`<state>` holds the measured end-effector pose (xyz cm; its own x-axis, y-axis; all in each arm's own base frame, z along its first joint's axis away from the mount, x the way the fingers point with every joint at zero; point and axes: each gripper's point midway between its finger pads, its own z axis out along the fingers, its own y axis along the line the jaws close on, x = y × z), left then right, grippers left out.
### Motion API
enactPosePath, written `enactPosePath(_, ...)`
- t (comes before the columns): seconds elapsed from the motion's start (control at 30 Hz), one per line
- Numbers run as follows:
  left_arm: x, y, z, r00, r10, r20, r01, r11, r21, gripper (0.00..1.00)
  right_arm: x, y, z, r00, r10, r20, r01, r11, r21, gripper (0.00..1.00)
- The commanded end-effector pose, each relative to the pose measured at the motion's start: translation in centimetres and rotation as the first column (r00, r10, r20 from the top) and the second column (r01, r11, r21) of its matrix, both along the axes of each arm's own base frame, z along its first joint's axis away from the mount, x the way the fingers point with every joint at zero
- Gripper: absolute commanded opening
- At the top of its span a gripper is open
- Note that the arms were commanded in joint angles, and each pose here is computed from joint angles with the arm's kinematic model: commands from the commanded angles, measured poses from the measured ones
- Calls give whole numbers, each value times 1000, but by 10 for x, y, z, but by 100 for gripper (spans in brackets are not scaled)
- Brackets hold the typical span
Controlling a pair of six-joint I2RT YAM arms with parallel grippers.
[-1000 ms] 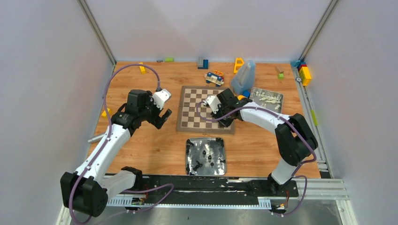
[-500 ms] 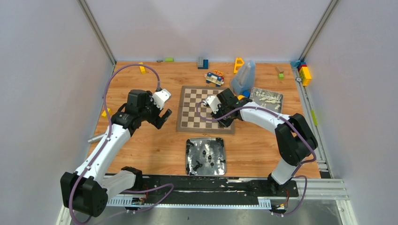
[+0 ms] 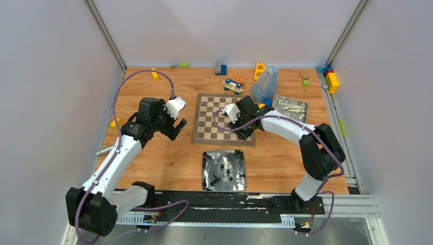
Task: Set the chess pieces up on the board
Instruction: Place the chess piece on the chessboard, then pick up the chess piece from the storage box.
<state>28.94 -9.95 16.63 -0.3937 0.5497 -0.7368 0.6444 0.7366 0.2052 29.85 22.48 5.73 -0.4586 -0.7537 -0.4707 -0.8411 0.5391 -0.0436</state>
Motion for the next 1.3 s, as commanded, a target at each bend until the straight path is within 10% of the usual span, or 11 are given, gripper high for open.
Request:
enactPosePath(0.0,2,-2,6,1000,-4,27,5,1000,-21,100,13,10,17,999,-16,33,14,999,45,39)
enactPosePath(0.4,4,-1,6,1000,1,30,-1,1000,-19,100,-31,22,63,993,103,51,-111,971,211,51)
enactPosePath(1.27,11,15,11,996,83,23,-82,995,-54,100,-127,96,-7,895,426,-135,-397,896,199,54)
